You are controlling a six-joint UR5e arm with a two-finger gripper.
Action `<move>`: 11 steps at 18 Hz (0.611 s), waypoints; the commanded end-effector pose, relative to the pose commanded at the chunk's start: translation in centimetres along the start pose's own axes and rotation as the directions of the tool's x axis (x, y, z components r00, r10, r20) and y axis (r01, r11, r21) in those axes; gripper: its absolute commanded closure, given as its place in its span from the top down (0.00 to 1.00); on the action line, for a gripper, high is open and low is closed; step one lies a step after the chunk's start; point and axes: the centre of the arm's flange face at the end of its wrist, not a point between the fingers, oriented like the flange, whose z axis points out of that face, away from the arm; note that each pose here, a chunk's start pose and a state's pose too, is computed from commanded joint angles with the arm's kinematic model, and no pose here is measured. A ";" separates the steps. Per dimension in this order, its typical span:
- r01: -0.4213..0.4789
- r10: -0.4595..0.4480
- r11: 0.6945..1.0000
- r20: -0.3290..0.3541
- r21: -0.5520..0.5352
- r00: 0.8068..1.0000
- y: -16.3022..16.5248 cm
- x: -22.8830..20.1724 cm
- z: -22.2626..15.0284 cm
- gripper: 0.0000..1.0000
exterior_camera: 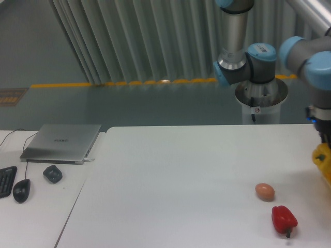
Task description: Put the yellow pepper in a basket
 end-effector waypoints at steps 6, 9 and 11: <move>0.061 -0.061 0.996 0.001 0.060 0.998 3.3 -0.7 -0.4 0.40; 0.001 -0.001 1.000 -0.003 0.012 1.000 5.7 -1.2 0.1 0.40; -0.096 0.096 0.995 -0.016 -0.036 0.995 7.2 -1.4 0.3 0.40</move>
